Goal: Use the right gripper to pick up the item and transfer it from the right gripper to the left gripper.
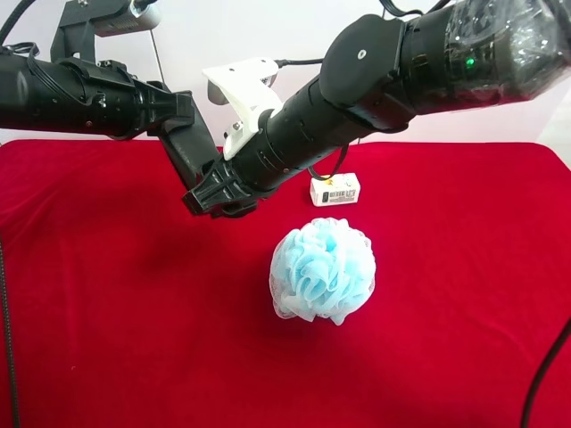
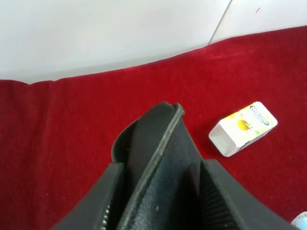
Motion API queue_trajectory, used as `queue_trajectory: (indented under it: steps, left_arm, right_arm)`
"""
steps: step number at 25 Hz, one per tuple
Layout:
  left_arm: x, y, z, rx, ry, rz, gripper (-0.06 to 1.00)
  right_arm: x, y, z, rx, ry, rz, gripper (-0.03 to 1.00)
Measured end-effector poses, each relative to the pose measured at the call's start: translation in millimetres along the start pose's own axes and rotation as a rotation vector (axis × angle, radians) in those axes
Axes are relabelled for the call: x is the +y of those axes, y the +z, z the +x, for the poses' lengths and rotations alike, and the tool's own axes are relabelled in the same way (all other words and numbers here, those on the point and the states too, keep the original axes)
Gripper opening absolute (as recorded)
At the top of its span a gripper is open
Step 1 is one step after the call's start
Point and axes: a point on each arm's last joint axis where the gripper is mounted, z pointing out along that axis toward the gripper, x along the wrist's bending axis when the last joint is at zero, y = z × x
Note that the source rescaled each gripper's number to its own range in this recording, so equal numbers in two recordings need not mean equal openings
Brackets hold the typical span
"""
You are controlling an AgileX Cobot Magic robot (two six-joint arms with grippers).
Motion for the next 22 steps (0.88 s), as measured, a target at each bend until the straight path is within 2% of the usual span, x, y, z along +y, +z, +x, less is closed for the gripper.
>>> queue_trajectory:
  steps: [3,4,7,8,10,13,17,22]
  left_arm:
    - [0.0,0.0,0.0,0.0,0.0,0.0,0.15]
    - [0.0,0.0,0.1,0.001,0.0,0.0,0.15]
    - [-1.6,0.6,0.3,0.001,0.027,0.007,0.02]
    - [-1.6,0.6,0.3,0.0,0.027,0.007,0.02]
    - [-1.6,0.6,0.3,0.0,0.028,0.007,0.02]
    - [-1.6,0.6,0.3,0.0,0.028,0.007,0.02]
    - [-1.6,0.6,0.4,0.001,0.031,0.007,0.02]
    - [-1.6,0.6,0.6,0.004,0.033,0.007,0.02]
  right_arm:
    - [0.0,0.0,-0.1,-0.001,-0.002,0.0,0.02]
    - [0.2,0.0,-0.3,-0.003,-0.001,-0.003,0.13]
    - [3.7,-0.9,-2.3,-0.027,-0.001,-0.033,0.63]
    - [3.8,-0.9,-2.4,-0.028,-0.001,-0.034,0.77]
    - [3.6,-0.9,-2.2,-0.026,-0.001,-0.032,0.92]
    - [2.8,-0.9,-1.5,-0.019,-0.001,-0.024,0.99]
    - [1.3,-1.5,0.3,0.0,-0.001,-0.005,1.0]
    - [11.7,-23.4,6.0,0.013,0.055,-0.046,1.0]
